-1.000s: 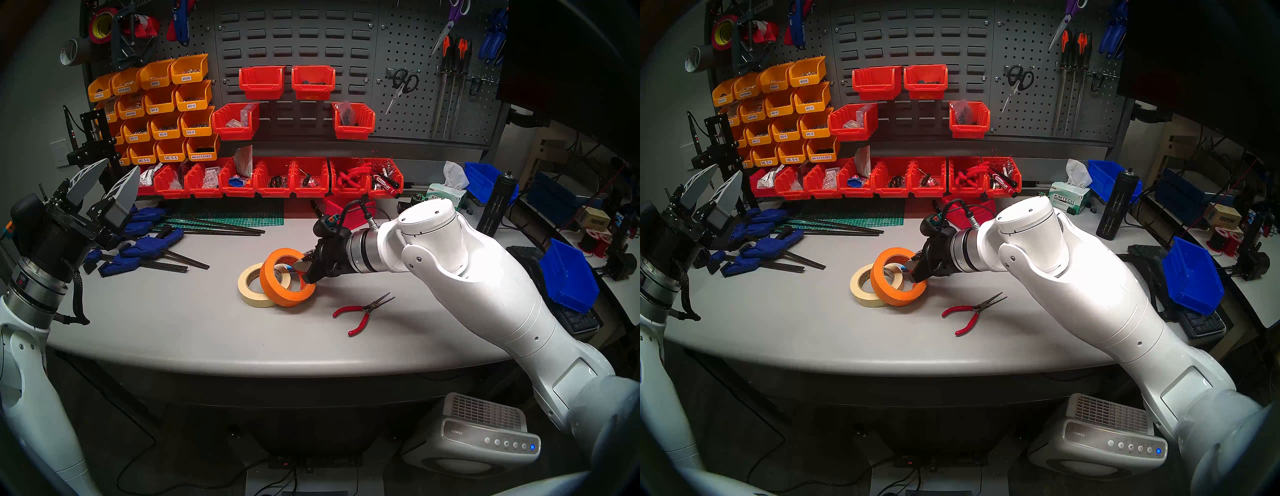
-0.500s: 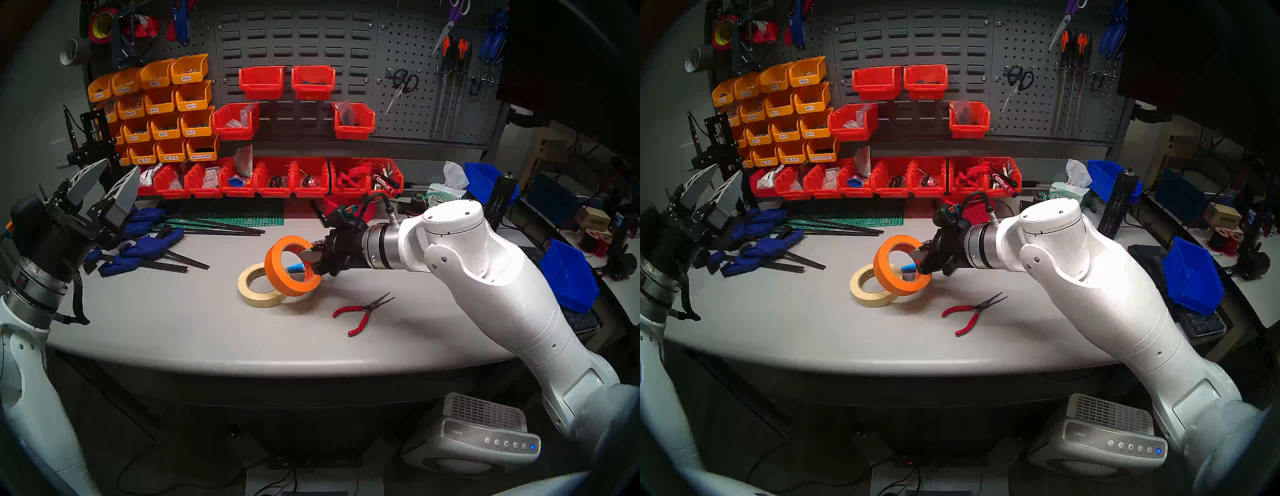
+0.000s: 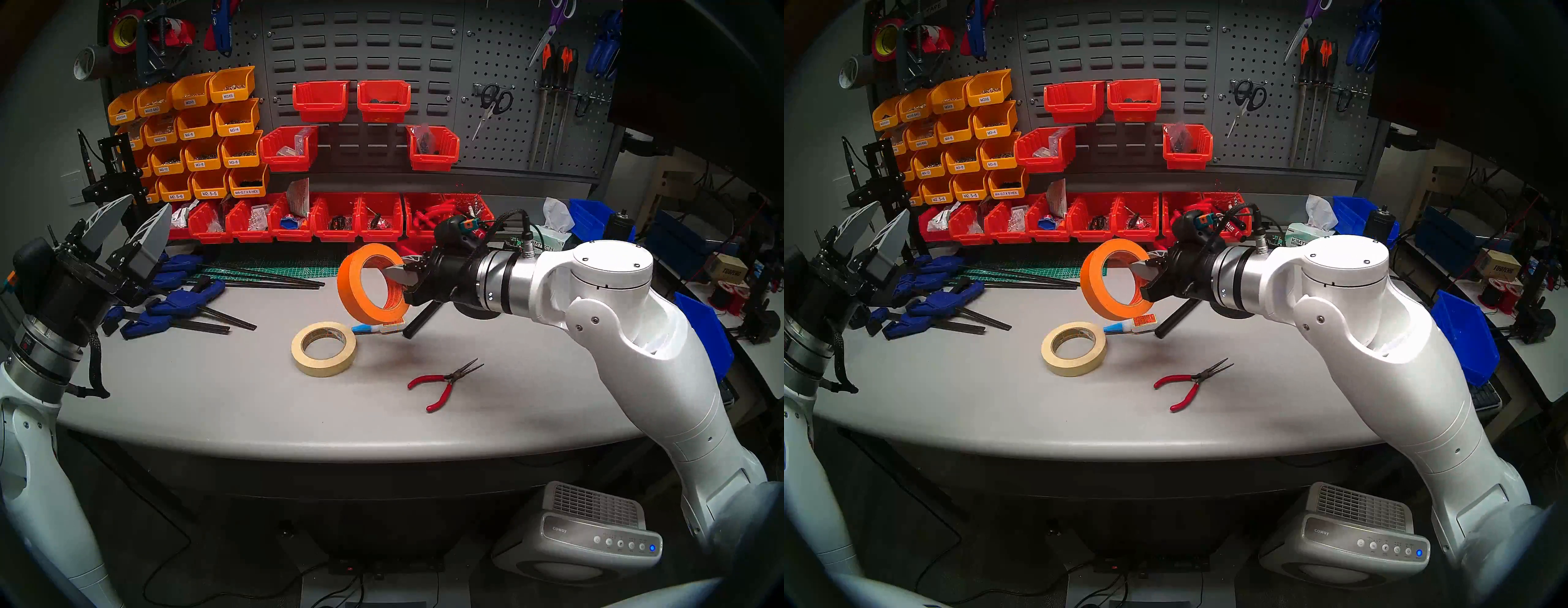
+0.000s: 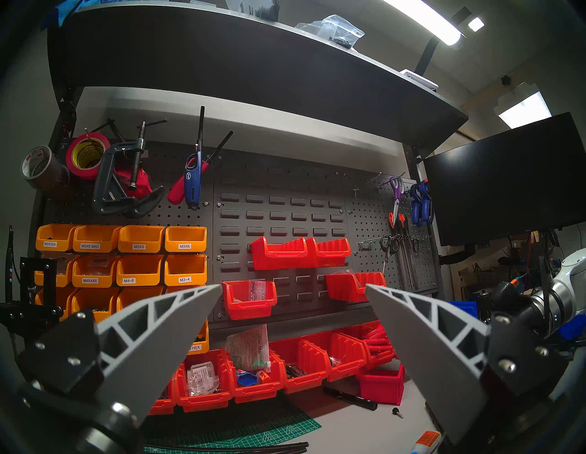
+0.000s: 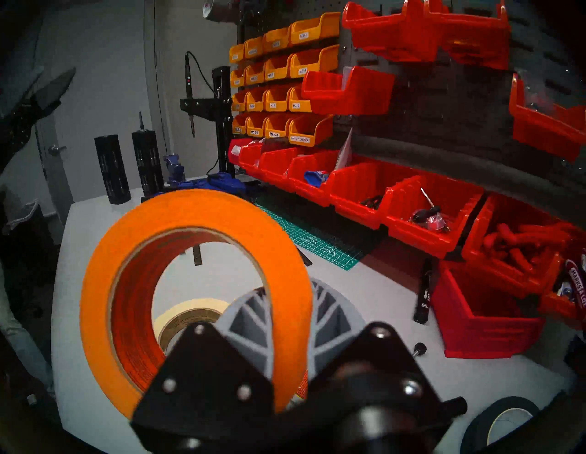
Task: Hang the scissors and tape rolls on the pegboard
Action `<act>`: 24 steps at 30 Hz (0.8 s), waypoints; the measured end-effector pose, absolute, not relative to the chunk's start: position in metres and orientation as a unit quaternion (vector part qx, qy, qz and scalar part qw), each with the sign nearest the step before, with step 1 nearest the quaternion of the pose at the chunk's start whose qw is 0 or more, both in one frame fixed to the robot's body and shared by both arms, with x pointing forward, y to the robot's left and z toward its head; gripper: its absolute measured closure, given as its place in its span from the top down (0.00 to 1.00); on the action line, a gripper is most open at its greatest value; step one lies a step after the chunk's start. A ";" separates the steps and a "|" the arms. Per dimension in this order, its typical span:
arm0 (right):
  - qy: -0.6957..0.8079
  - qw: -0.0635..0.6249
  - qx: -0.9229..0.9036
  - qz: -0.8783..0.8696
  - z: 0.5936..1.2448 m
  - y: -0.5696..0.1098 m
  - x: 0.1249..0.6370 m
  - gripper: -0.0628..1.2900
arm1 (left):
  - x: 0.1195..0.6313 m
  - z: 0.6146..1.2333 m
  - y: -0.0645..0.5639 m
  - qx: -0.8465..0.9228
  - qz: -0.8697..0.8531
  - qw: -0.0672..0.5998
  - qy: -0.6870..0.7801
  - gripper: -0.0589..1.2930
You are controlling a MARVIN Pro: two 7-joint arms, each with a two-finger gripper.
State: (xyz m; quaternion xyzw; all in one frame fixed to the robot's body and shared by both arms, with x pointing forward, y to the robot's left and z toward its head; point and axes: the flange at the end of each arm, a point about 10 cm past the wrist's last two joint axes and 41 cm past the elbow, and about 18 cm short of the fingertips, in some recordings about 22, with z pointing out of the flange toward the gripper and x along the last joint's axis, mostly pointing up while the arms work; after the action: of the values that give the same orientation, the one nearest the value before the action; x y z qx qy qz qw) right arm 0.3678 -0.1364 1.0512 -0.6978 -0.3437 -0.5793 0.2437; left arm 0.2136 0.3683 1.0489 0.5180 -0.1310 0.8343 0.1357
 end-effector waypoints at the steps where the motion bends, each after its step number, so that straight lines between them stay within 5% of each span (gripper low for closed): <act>1: -0.335 0.240 -0.693 -0.592 1.056 -0.141 0.367 0.10 | 0.214 1.049 0.368 0.518 0.834 0.136 -0.131 0.96; 24: -0.125 0.139 -0.613 -0.768 1.098 -0.233 0.365 0.10 | 0.214 1.049 0.368 0.518 0.834 0.136 -0.132 0.96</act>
State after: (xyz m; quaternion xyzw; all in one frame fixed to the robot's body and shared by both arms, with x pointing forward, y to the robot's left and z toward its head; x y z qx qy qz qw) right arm 0.3647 -0.2332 1.0978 -0.6126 -0.1247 -0.7681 0.1387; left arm 0.2136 0.3683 1.0490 0.5180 -0.1319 0.8342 0.1358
